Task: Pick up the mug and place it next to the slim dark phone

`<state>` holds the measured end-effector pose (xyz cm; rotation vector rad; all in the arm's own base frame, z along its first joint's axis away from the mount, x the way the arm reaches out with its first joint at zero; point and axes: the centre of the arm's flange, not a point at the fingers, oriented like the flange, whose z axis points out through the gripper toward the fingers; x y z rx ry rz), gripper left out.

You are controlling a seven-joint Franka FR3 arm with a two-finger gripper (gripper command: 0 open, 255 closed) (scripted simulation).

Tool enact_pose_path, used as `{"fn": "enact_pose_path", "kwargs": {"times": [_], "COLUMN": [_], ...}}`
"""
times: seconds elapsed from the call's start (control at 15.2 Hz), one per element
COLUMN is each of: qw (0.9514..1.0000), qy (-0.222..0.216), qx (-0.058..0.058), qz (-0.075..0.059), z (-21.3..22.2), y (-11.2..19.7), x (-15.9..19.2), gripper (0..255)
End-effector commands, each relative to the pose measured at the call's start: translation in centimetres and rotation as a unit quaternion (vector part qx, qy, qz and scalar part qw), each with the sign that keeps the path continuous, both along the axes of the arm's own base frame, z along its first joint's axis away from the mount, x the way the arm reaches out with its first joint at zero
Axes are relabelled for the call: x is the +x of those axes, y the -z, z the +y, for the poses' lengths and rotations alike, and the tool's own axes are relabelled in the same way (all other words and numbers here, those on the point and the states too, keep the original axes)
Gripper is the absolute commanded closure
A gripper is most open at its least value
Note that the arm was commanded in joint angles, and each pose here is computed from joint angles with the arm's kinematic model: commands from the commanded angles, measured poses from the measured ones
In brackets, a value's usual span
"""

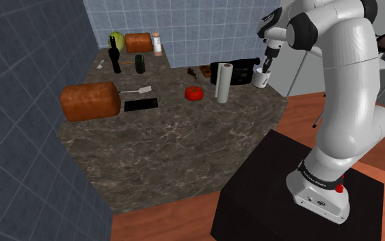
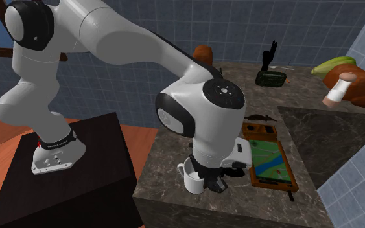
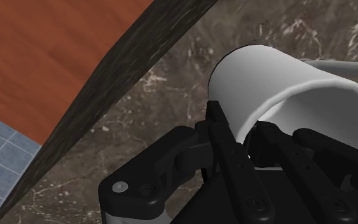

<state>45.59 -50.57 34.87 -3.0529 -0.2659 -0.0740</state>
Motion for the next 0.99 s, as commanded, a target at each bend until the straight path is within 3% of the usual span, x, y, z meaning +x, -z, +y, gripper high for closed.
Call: {"fn": "enact_pose_path", "kwargs": {"times": [0.0, 0.26, 0.92], "qw": [1.0000, 1.0000, 1.0000], "qy": [0.000, 0.000, 0.000], "qx": [0.000, 0.000, 0.000], "qz": [0.000, 0.000, 0.000], "z": [0.0, 0.0, 0.0], "y": [0.0, 0.0, -5.3], "x": [0.0, 0.0, 0.0], "gripper": [255, 255, 255]}}
